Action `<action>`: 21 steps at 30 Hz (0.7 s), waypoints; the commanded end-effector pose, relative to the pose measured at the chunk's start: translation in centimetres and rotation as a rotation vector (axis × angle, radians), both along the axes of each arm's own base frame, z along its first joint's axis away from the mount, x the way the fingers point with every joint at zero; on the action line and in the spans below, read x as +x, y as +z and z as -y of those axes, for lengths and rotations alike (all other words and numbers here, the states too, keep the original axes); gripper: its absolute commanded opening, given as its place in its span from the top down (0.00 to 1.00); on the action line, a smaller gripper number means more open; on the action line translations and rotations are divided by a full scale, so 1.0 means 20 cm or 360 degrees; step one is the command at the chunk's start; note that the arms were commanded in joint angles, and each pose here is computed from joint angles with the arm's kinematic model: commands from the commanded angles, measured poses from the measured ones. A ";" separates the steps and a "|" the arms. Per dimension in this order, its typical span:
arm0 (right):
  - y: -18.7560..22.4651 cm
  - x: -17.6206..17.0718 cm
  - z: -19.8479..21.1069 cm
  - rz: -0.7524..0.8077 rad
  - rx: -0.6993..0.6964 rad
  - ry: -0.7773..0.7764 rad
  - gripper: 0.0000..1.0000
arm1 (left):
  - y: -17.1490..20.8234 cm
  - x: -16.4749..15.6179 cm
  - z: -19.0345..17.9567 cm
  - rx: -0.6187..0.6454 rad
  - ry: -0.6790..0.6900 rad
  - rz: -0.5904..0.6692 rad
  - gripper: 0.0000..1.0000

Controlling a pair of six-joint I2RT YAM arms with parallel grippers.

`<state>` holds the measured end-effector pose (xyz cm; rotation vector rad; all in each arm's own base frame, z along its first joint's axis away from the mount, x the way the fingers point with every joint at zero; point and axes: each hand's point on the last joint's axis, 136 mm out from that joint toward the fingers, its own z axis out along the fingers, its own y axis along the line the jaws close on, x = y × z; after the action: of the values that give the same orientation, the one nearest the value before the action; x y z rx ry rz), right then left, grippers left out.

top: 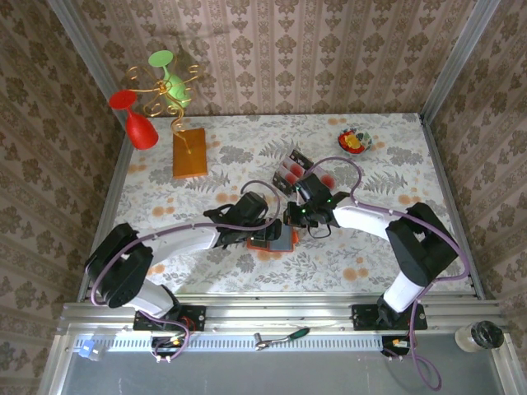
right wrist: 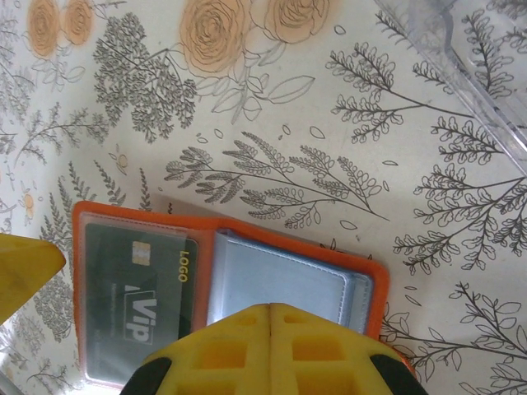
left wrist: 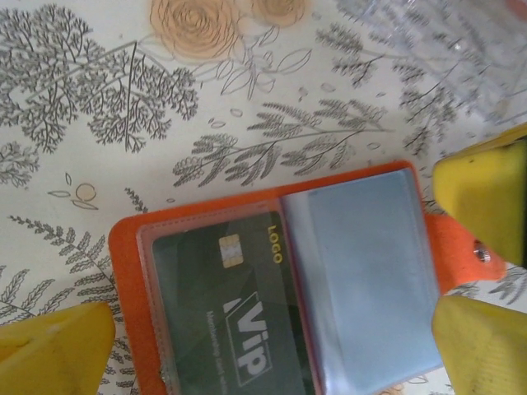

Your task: Put the credit cards into the card holder

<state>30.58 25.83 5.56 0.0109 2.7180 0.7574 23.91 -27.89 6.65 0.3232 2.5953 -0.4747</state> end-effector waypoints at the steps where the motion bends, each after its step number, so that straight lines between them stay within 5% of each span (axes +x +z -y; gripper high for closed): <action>1: -0.06 -0.04 -0.01 -0.0064 -0.0021 0.0054 0.95 | -0.07 -0.03 -0.02 0.0057 -0.0030 -0.0027 0.00; 21: -0.20 -0.09 -0.06 -0.0141 -0.0094 0.0118 0.96 | -0.18 -0.01 -0.06 0.0236 -0.0102 0.0005 0.00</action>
<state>29.38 26.40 2.21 -0.0432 2.8039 0.7075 23.73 -26.86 3.27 0.4186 2.6445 -0.3361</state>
